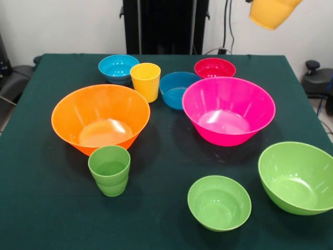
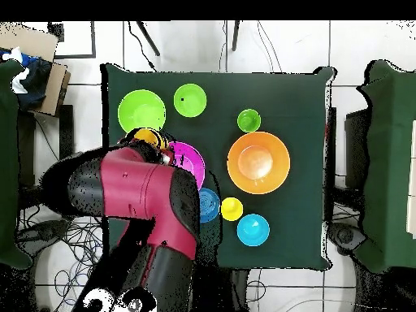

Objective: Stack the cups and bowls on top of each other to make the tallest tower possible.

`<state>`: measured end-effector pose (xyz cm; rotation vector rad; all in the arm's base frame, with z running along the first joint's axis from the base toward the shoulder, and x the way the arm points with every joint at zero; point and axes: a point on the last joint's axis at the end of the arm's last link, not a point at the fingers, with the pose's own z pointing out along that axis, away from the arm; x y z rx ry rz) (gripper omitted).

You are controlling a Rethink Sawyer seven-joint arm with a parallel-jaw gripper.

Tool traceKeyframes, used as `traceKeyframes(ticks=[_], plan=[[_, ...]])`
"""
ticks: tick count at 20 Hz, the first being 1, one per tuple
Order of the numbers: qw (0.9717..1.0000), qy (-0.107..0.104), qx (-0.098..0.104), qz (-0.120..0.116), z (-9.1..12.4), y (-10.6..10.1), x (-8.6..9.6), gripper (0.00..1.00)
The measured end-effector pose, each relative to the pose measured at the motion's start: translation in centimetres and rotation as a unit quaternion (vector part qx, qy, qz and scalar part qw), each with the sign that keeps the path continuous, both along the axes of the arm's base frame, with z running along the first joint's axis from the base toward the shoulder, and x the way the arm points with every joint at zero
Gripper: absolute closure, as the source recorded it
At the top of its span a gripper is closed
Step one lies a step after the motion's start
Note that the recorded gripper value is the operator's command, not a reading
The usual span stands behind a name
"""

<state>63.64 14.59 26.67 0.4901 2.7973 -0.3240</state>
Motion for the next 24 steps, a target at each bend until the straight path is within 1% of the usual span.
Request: traceKeyframes(ticks=[4,9,19,24], plan=[[1.0000,0.003,0.004,-0.004,0.3,-0.2,-1.0,1.00],[0.9999,0.012,0.007,-0.008,-0.1,-0.5,-2.1,1.00],[0.9998,0.014,0.009,-0.005,-1.4,-0.4,-2.9,1.00],[0.9998,0.010,0.013,-0.006,-1.9,-0.8,-2.6,1.00]])
